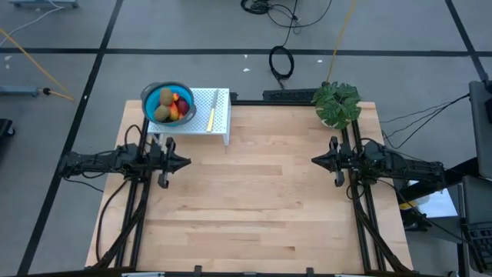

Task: Pick & Place Fruit
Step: Return to Home Position

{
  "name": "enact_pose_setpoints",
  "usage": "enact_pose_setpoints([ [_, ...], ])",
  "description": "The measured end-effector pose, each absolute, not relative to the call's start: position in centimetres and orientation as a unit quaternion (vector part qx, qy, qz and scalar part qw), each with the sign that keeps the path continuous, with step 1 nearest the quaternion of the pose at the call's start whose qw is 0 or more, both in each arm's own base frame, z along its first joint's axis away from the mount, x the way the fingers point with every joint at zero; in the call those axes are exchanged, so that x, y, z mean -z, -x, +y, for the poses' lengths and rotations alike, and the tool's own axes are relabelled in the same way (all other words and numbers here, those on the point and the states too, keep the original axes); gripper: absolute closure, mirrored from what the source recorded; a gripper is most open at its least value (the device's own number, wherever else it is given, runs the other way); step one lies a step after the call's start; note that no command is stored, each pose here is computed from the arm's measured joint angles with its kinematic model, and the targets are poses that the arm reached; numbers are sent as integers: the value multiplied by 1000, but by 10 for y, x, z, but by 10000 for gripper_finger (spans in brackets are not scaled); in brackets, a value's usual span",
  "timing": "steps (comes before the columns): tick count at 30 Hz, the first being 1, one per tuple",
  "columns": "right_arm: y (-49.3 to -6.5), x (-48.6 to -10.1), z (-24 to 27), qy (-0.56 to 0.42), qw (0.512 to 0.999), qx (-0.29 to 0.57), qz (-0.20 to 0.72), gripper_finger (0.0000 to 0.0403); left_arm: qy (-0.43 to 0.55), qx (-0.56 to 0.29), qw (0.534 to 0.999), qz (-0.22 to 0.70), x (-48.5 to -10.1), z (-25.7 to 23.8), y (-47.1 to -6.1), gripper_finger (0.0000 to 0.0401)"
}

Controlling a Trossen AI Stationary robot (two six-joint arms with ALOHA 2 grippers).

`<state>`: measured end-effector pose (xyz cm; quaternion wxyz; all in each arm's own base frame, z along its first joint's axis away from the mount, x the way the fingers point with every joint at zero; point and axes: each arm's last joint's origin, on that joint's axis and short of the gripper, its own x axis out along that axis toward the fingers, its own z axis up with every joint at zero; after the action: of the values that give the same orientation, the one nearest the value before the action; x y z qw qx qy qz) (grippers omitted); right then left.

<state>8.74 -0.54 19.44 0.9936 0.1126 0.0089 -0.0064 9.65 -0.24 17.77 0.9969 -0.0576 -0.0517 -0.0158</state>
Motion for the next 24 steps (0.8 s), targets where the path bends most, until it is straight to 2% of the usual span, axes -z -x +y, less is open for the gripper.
enact_pose_setpoints([
  [8,-87,-194,-5,-112,994,6,10,403,83,9,996,-16,-171,-2,-97,384],
  [18,-87,-194,-5,-112,994,6,10,403,81,9,997,-17,-171,-2,-97,400],
  [24,-87,-194,-5,-112,994,6,10,403,81,9,997,-17,-171,-2,-97,384],
])
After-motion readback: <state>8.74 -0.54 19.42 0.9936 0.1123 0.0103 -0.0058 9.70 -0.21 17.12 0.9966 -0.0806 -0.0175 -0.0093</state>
